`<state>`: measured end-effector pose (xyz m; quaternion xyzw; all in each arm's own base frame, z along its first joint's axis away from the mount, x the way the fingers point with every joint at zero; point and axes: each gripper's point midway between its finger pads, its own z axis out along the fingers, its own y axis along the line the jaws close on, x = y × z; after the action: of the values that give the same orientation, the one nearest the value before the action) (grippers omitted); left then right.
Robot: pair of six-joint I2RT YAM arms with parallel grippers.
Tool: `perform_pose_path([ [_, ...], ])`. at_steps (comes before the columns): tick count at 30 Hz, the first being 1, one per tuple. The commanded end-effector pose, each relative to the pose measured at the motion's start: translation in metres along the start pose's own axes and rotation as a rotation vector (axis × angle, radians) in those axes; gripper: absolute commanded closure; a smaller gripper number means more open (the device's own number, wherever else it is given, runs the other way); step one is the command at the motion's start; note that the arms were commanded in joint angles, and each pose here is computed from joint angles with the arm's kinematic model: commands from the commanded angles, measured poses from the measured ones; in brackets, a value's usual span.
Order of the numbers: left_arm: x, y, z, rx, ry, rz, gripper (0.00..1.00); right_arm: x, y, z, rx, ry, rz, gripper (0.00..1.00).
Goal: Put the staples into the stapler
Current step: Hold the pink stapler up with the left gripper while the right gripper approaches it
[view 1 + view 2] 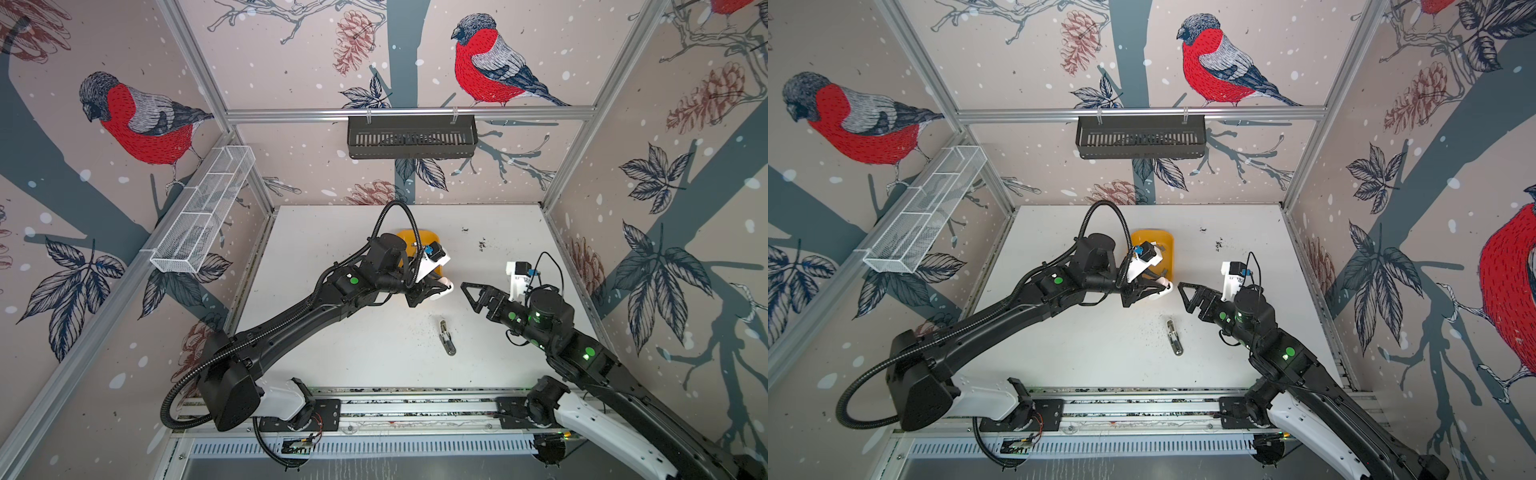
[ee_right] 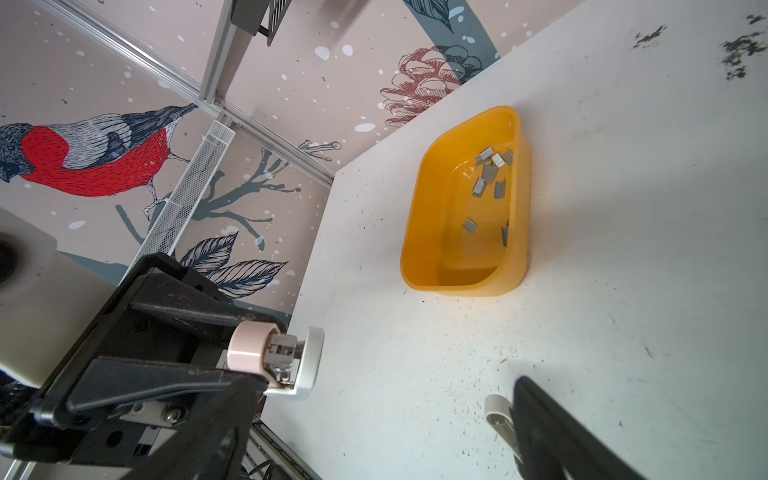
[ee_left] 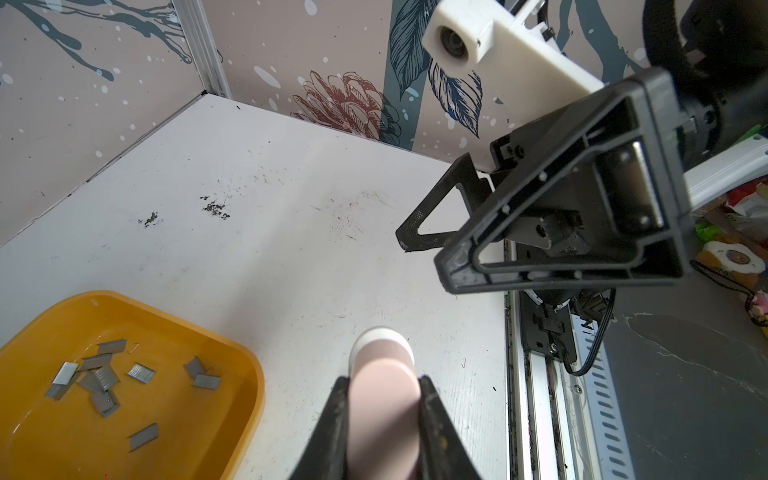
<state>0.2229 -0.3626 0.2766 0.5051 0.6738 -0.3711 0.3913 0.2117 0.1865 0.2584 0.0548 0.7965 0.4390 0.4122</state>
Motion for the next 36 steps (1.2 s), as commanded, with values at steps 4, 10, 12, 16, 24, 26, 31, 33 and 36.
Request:
perform_pose_path([
  [4, -0.01, -0.005, 0.001, 0.038, -0.039, 0.013, 0.89, 0.0, 0.016, 0.003, -0.096, 0.037, -0.025, 0.03],
  [10, -0.011, -0.008, -0.002, 0.047, -0.045, 0.011, 0.9, 0.002, 0.014, 0.01, -0.097, 0.055, -0.025, 0.03],
  [12, -0.011, -0.009, -0.001, 0.057, -0.048, 0.012, 0.9, 0.003, 0.012, 0.012, -0.094, 0.061, -0.023, 0.03],
  [16, -0.013, -0.012, -0.001, 0.075, -0.054, 0.007, 0.9, 0.007, 0.008, 0.015, -0.087, 0.071, -0.023, 0.03],
  [24, -0.013, -0.014, 0.0, 0.088, -0.057, 0.001, 0.91, 0.019, -0.011, 0.021, -0.035, 0.094, -0.02, 0.03],
  [26, -0.013, -0.014, 0.001, 0.094, -0.058, -0.002, 0.91, 0.021, -0.018, 0.023, -0.009, 0.098, -0.019, 0.03],
  [31, -0.012, -0.015, 0.003, 0.103, -0.057, -0.01, 0.92, 0.032, -0.042, 0.028, 0.071, 0.119, -0.006, 0.03],
  [33, -0.011, -0.015, 0.003, 0.104, -0.057, -0.012, 0.93, 0.038, -0.049, 0.03, 0.086, 0.131, 0.001, 0.03],
  [36, -0.01, -0.013, 0.005, 0.097, -0.051, -0.016, 0.94, 0.041, -0.056, 0.03, 0.107, 0.129, 0.006, 0.03],
])
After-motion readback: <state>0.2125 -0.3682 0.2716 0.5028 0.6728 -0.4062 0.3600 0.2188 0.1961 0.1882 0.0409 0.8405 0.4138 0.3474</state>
